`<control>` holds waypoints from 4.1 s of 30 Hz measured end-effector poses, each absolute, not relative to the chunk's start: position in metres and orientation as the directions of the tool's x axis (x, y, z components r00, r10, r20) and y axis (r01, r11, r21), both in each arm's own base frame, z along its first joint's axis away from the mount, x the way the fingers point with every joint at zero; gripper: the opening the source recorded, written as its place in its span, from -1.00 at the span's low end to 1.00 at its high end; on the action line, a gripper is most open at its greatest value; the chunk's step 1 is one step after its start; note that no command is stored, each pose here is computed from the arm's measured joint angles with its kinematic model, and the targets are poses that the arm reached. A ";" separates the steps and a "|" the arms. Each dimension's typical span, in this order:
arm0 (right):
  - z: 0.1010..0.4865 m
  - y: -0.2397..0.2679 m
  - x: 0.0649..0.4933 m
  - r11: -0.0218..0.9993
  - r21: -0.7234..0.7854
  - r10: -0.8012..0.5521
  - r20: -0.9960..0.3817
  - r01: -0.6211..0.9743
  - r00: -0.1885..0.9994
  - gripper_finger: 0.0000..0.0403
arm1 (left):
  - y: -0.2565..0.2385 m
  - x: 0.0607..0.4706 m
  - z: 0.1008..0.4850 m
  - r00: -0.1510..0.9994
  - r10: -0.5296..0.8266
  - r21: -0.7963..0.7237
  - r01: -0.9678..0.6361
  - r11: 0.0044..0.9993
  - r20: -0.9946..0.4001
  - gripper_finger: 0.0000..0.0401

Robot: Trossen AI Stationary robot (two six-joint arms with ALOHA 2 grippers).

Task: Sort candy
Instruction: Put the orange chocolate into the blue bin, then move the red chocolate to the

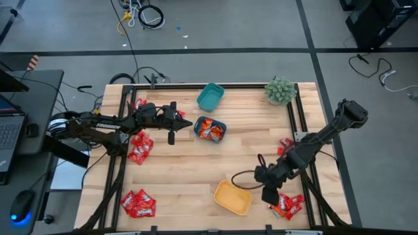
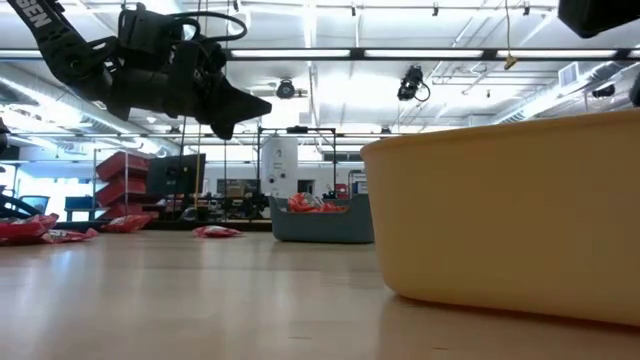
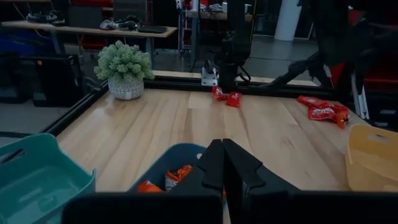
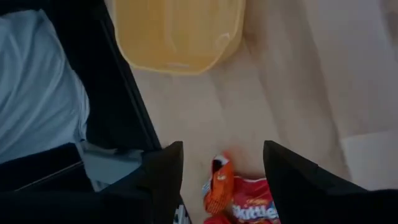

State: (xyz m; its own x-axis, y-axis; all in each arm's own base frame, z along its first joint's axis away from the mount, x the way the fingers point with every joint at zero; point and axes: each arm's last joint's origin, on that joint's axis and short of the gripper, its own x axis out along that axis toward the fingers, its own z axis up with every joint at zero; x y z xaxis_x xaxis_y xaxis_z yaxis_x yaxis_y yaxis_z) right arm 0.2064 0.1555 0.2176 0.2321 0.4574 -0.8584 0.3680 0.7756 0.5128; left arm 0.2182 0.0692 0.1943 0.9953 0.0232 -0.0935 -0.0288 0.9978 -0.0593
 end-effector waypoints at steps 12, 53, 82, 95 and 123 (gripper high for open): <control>0.174 0.199 0.214 0.762 0.545 0.568 -0.822 0.351 0.044 0.04 | 0.069 0.218 0.194 0.995 0.023 -0.087 -0.032 0.996 -0.097 -1.00; 0.136 0.198 0.201 0.808 0.496 0.542 -0.837 0.318 -0.072 -0.83 | 0.070 0.218 0.190 0.990 0.041 -0.102 -0.055 0.993 -0.132 -1.00; 0.231 0.013 0.253 0.876 0.032 -0.285 -0.770 0.482 0.570 -1.00 | 0.071 0.218 0.191 0.988 0.085 -0.117 -0.101 0.988 -0.128 -1.00; 0.196 -0.049 0.313 0.898 0.044 -0.315 -0.631 0.438 0.709 -1.00 | 0.071 0.218 0.190 0.987 0.084 -0.119 -0.101 0.988 -0.134 -1.00; 0.224 -0.054 0.302 0.957 0.030 -0.224 -0.562 0.290 0.796 -0.13 | 0.065 0.241 0.217 0.888 -0.032 -0.161 -0.048 0.986 -0.459 -1.00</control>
State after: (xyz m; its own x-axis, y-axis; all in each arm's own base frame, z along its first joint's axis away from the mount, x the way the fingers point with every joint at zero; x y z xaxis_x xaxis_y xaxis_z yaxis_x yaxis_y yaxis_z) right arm 0.3021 -0.0538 0.2244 0.7962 -0.2239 -0.5621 0.2900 0.9566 0.0297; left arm 0.2411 0.0648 0.2173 0.8878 -0.0320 -0.4590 -0.0479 0.9857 -0.1614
